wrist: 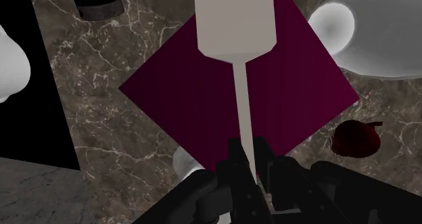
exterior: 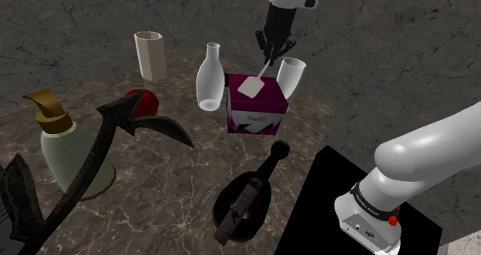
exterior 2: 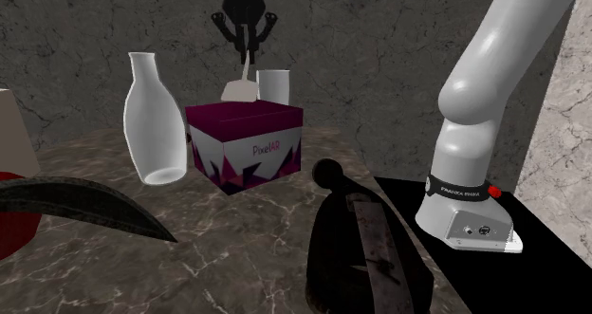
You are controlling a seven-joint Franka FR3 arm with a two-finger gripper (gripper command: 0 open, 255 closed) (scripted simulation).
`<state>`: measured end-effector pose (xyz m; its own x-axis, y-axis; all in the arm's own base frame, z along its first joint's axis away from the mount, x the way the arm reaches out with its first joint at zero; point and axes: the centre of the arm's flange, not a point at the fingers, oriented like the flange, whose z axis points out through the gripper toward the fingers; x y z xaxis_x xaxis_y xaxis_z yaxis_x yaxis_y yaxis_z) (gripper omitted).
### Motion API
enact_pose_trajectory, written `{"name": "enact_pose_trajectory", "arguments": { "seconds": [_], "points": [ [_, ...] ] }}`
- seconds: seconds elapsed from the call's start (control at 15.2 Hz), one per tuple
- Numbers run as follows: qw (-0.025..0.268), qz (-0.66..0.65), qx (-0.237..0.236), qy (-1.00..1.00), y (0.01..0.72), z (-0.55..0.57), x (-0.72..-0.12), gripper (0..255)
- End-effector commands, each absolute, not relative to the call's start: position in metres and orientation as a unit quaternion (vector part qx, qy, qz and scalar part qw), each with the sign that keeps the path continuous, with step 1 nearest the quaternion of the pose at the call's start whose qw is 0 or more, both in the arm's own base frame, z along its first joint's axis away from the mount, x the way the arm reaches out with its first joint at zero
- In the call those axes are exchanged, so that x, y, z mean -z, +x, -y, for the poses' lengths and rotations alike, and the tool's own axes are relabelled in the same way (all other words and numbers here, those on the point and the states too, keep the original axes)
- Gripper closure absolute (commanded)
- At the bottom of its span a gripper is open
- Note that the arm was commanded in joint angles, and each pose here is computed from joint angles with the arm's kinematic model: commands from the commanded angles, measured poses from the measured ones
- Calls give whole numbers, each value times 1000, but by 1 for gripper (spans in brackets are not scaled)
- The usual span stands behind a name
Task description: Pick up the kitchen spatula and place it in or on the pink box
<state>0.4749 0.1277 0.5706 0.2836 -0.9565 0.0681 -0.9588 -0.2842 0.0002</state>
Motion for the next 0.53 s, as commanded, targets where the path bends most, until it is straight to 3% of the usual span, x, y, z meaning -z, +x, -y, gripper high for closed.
{"name": "enact_pose_trajectory", "arguments": {
  "seconds": [0.0,0.46],
  "points": [
    [20,599,-27,800,486,-142,-574,255],
    [20,599,-27,800,486,-142,-537,255]
  ]
}}
